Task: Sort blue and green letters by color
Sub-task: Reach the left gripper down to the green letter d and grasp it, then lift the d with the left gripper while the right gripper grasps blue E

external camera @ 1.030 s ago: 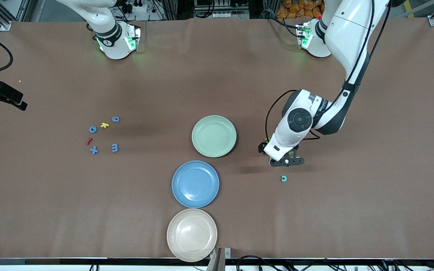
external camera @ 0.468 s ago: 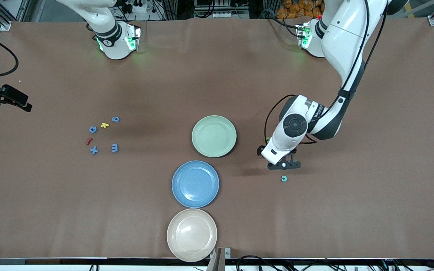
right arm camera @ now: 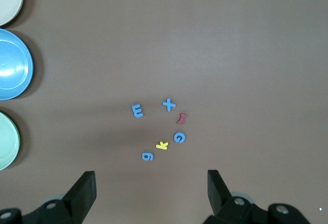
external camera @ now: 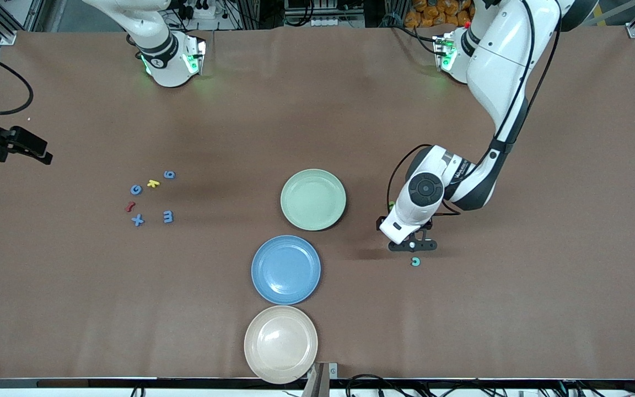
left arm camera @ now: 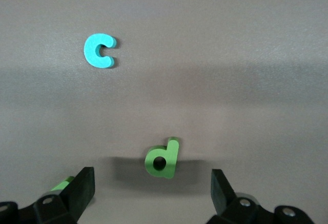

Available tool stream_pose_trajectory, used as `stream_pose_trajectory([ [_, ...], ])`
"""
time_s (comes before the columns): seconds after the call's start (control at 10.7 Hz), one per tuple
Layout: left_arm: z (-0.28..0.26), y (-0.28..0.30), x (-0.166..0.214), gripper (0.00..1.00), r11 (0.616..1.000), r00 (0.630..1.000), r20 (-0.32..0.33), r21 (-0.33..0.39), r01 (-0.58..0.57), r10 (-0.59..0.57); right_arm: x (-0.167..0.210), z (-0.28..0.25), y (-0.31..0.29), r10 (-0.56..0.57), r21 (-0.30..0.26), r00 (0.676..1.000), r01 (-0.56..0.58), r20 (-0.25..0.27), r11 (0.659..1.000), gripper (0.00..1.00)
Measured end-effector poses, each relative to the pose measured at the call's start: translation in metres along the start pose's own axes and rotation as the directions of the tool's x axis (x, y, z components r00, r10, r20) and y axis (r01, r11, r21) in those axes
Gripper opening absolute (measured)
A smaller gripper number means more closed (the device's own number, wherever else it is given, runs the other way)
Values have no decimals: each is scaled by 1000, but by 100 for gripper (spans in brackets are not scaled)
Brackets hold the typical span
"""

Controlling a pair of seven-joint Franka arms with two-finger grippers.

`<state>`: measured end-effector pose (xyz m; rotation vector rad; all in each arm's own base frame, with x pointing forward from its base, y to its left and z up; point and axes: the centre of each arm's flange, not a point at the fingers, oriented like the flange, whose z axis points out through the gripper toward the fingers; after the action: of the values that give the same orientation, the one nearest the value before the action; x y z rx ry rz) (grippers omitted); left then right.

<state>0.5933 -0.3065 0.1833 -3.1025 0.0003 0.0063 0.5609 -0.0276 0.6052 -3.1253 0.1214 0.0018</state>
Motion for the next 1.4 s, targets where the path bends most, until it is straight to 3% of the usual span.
stream_pose_trajectory([
  [0.56, 6, 1, 0, 97, 1000, 1000, 3, 0, -1, 1, -1, 97, -27, -46, -1, 998, 46, 40, 999, 95],
  [1.03, 5, 3, 1, 27, 999, 999, -1, -3, 35, -35, -21, 223, -46, -84, 4, 995, 84, 60, 996, 87],
  [1.22, 4, 3, 1, 27, 999, 999, -2, -3, 44, -44, -20, 273, -53, -96, 17, 992, 95, 77, 995, 79],
  [1.4, 1, 4, 4, 27, 998, 998, -12, -9, 59, -59, -18, 315, -59, -106, 29, 993, 104, 58, 994, 76],
])
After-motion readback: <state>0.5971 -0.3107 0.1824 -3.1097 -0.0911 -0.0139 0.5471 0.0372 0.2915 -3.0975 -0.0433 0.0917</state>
